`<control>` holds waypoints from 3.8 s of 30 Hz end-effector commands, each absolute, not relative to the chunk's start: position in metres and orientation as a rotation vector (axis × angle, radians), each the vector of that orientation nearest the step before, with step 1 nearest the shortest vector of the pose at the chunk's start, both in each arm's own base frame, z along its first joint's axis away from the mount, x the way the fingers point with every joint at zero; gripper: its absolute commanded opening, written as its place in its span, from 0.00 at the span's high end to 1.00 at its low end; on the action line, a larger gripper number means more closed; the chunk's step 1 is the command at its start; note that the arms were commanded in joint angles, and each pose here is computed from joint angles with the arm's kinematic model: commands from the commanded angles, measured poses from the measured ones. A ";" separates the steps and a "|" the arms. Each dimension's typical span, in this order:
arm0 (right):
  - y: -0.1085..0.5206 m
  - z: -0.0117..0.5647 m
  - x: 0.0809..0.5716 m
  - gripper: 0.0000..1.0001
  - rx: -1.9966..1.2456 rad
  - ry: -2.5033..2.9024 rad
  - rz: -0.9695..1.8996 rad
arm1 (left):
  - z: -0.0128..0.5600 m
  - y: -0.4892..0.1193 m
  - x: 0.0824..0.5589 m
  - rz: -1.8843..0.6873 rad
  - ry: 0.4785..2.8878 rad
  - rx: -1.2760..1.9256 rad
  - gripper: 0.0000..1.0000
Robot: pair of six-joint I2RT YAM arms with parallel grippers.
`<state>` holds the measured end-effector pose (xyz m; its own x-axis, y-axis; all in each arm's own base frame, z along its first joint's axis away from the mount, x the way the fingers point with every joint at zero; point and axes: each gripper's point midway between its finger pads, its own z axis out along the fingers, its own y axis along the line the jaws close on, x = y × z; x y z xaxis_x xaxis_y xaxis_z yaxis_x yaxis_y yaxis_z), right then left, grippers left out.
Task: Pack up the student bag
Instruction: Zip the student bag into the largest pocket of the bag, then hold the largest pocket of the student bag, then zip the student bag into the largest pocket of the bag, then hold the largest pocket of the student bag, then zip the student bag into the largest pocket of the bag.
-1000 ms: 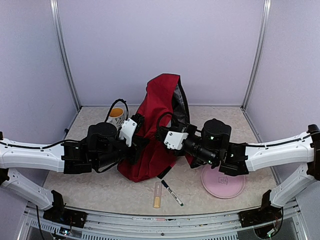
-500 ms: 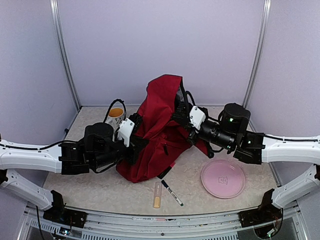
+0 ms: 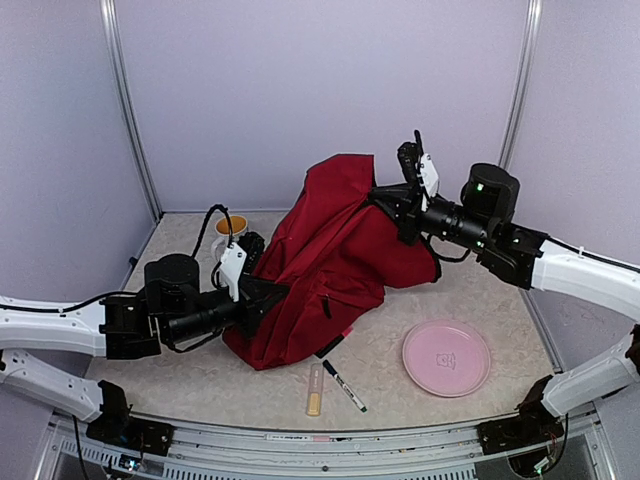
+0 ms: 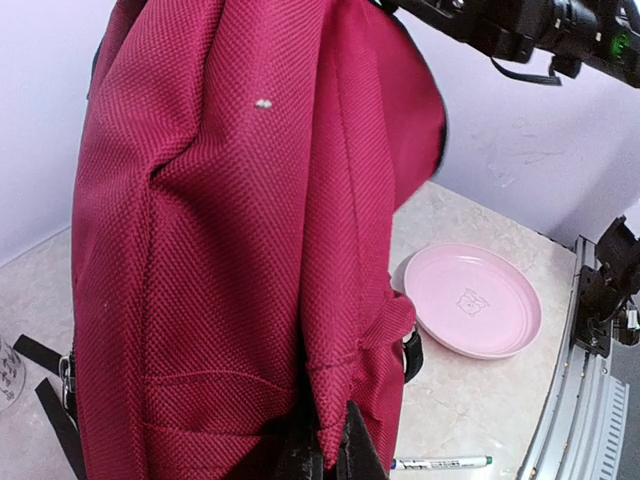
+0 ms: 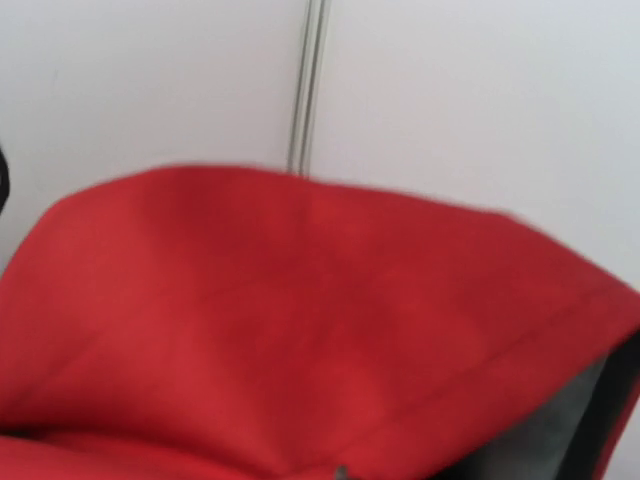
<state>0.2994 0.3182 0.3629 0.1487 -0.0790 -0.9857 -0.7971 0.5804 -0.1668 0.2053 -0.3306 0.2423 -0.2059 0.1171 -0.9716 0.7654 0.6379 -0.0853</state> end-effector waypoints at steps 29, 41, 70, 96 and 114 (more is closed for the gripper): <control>0.397 0.463 0.273 1.00 -0.850 1.122 0.872 | 0.378 -0.321 0.223 -0.357 1.568 0.761 0.14; 0.396 0.469 0.267 1.00 -0.839 1.133 0.909 | 0.377 -0.331 0.271 -0.428 1.621 0.747 1.00; 0.364 0.496 0.320 1.00 -0.798 1.147 0.898 | 0.439 -0.273 0.186 -0.602 1.417 0.757 0.01; 0.378 0.480 0.298 1.00 -0.887 1.214 0.968 | 0.424 -0.329 0.286 -0.307 1.524 0.832 1.00; 0.229 0.212 0.414 1.00 -0.053 1.846 1.042 | 0.524 -0.257 0.245 -0.462 1.234 0.603 1.00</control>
<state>0.3428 0.2998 0.2881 -0.4801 0.2237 -0.8482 -0.7730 0.3491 0.5296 0.2656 -0.3207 0.3884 0.0460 0.2844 -0.9576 0.7517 0.6215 0.2207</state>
